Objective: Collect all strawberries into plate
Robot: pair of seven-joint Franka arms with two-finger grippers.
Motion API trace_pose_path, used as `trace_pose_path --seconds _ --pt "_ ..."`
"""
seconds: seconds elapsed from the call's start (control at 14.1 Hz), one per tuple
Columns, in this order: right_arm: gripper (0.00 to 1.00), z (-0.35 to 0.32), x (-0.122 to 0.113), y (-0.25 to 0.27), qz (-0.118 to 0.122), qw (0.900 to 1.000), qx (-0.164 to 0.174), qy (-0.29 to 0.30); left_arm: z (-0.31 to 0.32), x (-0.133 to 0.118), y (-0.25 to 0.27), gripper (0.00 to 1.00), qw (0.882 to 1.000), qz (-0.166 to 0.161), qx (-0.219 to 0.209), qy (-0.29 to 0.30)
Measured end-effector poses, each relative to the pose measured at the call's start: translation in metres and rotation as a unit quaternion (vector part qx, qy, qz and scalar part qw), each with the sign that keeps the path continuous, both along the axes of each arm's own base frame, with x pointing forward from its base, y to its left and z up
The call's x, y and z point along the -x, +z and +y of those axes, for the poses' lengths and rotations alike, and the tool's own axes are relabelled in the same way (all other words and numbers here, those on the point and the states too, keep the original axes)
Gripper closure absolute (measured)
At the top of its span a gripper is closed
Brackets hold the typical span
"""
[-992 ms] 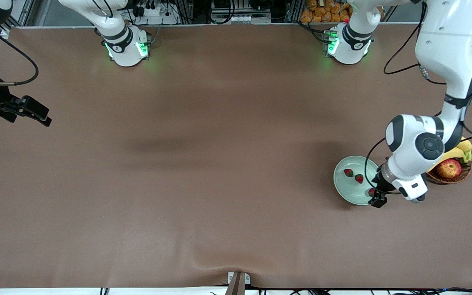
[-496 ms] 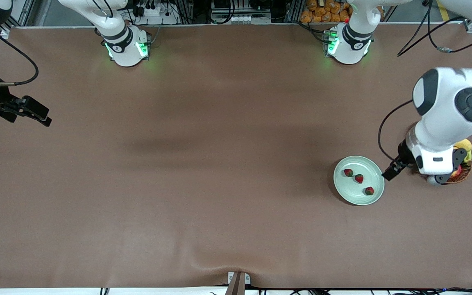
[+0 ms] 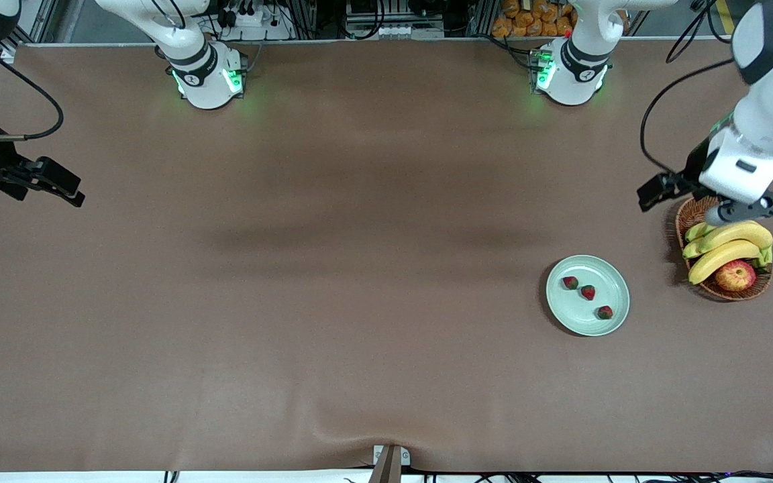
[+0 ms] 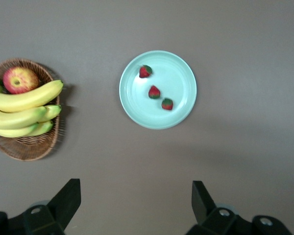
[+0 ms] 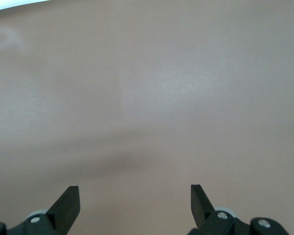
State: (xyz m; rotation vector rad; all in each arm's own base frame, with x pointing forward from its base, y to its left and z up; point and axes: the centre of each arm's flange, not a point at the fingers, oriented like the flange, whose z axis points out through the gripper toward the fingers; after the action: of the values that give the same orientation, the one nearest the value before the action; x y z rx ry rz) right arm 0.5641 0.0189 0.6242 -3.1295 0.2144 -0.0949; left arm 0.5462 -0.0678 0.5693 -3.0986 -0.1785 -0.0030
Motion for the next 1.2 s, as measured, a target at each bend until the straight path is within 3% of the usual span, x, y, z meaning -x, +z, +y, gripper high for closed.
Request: trace_pose_path --seconds 0.42,0.71,1.2 --pt "0.0 0.0 0.0 0.0 0.0 1.0 0.0 0.0 0.001 0.01 0.043 0.0 0.992 0.024 0.001 -0.125" --pt "0.0 0.0 0.0 0.0 0.001 1.0 0.0 0.0 0.007 0.015 0.07 0.0 0.991 0.024 0.01 -0.134" --pt "0.0 0.0 0.0 0.0 0.001 1.0 0.0 0.0 0.003 0.012 0.068 0.0 0.99 0.028 0.018 -0.137"
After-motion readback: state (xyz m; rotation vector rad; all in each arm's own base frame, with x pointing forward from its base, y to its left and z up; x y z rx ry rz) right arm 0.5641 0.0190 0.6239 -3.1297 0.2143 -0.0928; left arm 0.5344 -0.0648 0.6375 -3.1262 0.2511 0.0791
